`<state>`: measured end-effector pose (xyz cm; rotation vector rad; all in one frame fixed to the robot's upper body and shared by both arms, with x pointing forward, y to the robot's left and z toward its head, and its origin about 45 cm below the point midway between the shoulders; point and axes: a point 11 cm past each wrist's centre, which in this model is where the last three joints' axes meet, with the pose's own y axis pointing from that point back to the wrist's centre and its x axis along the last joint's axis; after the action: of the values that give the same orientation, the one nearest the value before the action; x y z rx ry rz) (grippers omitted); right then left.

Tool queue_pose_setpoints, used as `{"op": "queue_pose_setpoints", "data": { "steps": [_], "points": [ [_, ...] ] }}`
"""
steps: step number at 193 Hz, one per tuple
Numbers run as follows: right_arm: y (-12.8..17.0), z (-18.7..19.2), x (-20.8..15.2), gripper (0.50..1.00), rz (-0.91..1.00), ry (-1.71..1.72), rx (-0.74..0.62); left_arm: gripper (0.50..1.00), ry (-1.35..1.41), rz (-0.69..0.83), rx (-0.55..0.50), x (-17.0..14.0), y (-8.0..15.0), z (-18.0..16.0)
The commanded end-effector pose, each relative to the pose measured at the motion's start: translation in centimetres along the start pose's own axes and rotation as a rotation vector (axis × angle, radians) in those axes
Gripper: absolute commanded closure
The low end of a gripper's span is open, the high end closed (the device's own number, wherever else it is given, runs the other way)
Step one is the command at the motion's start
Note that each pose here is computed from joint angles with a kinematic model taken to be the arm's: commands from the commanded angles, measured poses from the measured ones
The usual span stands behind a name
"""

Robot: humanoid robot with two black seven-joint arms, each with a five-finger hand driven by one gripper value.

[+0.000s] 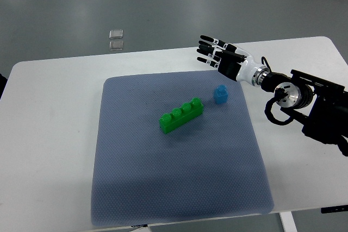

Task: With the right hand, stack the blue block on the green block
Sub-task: 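Move the right hand toward the small blue block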

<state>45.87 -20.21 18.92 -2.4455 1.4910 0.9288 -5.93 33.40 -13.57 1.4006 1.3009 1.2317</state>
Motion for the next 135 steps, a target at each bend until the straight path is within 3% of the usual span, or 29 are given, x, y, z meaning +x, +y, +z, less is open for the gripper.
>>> {"op": "queue_pose_setpoints", "data": {
  "steps": [1, 135],
  "points": [
    [0.0, 0.0, 0.0, 0.574, -0.003, 0.014, -0.003, 0.500, 0.000, -0.001, 0.000, -0.1, 0.0, 0.0],
    [0.4, -1.8, 2.4, 0.574, 0.077, 0.167, 0.001, 0.500, 0.005, 0.006, -0.002, 0.2, 0.0, 0.1]
  ]
}}
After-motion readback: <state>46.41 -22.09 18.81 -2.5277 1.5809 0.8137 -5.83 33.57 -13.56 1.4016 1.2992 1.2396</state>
